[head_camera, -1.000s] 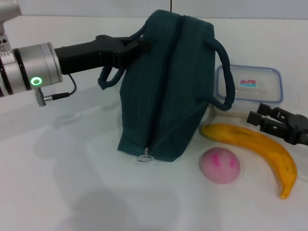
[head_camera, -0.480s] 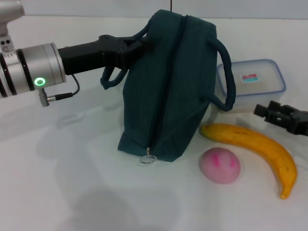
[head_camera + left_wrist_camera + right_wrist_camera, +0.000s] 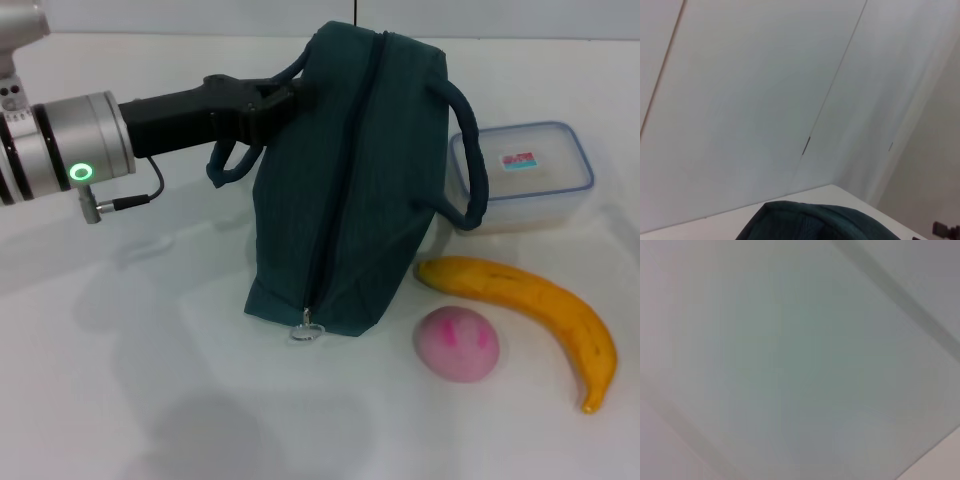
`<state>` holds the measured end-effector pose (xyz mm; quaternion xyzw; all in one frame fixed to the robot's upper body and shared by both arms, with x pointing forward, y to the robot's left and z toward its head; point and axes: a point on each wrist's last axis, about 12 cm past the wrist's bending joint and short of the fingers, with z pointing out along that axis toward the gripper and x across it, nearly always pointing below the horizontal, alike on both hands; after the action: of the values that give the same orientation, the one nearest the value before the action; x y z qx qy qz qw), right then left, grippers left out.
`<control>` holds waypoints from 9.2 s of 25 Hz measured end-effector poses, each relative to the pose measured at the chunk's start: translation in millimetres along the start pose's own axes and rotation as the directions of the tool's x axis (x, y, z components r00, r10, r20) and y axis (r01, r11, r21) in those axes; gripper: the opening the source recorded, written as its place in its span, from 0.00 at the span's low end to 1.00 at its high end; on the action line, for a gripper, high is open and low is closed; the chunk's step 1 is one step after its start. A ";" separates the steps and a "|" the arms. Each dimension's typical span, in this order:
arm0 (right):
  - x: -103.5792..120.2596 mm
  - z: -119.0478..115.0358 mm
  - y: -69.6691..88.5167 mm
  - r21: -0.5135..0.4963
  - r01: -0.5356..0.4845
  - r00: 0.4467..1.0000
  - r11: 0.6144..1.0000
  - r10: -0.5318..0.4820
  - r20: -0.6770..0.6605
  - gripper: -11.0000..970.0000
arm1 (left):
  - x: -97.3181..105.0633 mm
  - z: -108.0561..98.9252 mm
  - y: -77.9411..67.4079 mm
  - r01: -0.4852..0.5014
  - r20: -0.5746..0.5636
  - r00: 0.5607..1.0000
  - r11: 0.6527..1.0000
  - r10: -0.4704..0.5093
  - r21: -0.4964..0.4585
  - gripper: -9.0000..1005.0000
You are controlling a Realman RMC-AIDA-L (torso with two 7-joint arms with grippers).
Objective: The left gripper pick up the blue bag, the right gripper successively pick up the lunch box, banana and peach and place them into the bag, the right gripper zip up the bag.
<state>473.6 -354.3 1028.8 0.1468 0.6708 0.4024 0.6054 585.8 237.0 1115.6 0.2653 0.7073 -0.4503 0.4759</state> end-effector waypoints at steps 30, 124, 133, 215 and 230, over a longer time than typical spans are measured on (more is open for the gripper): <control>31.8 82.3 12.0 0.143 -0.461 0.871 0.876 0.478 -0.117 0.85 | 3.2 6.9 -5.4 -0.051 -0.007 0.999 0.998 0.051 0.024 0.04; 14.5 154.1 135.1 -0.642 -0.026 0.969 0.766 -0.137 -0.204 0.11 | 29.2 -15.8 -17.6 -0.114 0.125 0.986 0.993 0.109 0.034 0.04; 31.5 164.2 134.3 -0.598 -0.010 0.926 0.801 -0.218 -0.307 0.13 | 29.6 -14.3 -16.7 -0.110 0.124 0.987 0.994 0.107 0.024 0.04; -41.1 133.5 122.8 -0.469 0.565 0.093 0.679 -0.617 -0.781 0.52 | 33.5 -16.9 -11.5 -0.091 0.141 0.986 0.996 0.093 -0.021 0.04; -90.6 97.9 94.3 -0.484 0.394 0.845 0.781 -0.514 -0.143 0.45 | 33.8 -17.0 -12.9 -0.101 0.149 0.984 0.995 0.102 -0.016 0.04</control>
<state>557.6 -321.1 1164.9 -0.2159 0.6538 0.3989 0.6057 554.3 244.5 1092.1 0.2644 0.6572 -0.4411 0.5510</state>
